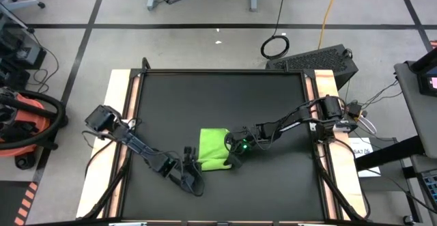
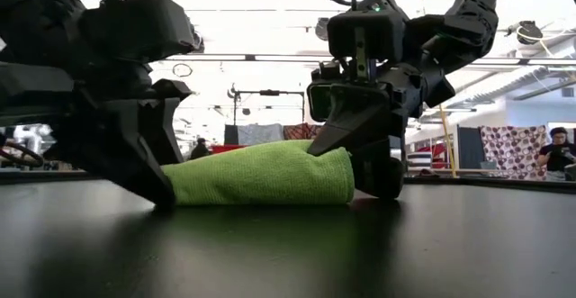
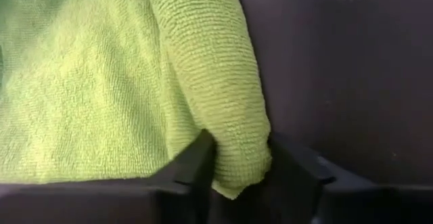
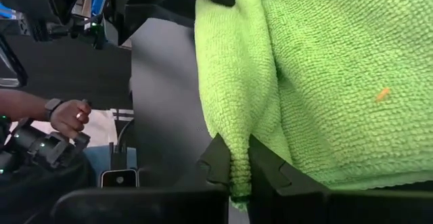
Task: Roll towel
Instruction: Roll the green microfiber towel
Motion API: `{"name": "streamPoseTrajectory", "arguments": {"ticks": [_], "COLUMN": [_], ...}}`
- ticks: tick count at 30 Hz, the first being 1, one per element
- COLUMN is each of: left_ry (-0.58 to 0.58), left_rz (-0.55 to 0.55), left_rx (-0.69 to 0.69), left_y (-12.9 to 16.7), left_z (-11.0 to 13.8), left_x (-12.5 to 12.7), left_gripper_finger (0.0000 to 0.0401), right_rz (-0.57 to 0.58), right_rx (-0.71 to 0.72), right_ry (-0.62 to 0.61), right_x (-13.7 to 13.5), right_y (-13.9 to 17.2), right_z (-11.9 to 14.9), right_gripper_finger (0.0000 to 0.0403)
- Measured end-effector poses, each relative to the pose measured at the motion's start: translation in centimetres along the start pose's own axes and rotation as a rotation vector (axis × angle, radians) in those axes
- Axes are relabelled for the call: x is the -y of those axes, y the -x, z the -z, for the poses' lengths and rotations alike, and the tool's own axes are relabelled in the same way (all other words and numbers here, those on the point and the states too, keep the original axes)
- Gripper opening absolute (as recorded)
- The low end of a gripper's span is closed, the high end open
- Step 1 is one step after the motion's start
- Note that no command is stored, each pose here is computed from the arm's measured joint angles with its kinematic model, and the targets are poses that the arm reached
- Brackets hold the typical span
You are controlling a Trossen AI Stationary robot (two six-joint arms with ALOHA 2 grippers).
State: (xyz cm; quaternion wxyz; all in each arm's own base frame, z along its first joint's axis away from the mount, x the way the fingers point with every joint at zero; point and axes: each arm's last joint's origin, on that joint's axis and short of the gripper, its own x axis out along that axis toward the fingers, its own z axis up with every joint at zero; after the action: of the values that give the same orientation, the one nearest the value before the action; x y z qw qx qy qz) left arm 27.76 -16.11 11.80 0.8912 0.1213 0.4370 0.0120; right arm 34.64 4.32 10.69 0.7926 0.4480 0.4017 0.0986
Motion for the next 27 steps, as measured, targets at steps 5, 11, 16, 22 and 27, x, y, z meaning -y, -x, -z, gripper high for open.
{"name": "streamPoseTrajectory", "arguments": {"ticks": [5,11,16,22,27], "left_ry": [0.021,0.125,0.175,0.228,0.292], "left_rz": [0.044,0.227,0.457,0.612,0.727], "left_rx": [0.004,-0.003,-0.015,-0.05,-0.075], "left_y": [-0.3,-1.0,-1.5,-2.2,-2.8], "left_z": [-0.3,-1.2,-1.9,-2.1,-2.1], "left_x": [-0.4,-1.5,-2.7,-4.6,-6.7], "left_gripper_finger": [0.0032,0.0014,0.0014,0.0013,0.0012], "right_rz": [-0.024,-0.041,-0.061,-0.024,0.009], "right_rx": [0.002,-0.001,0.009,-0.02,0.016], "right_ry": [0.017,0.145,0.282,0.419,0.655], "right_x": [-0.2,-0.9,-2.5,-4.0,-6.4], "right_y": [0.0,0.3,1.2,2.1,2.1], "right_z": [-0.1,0.2,0.3,1.4,3.2], "right_gripper_finger": [0.0027,0.0097,0.0192,0.0268,0.027]}}
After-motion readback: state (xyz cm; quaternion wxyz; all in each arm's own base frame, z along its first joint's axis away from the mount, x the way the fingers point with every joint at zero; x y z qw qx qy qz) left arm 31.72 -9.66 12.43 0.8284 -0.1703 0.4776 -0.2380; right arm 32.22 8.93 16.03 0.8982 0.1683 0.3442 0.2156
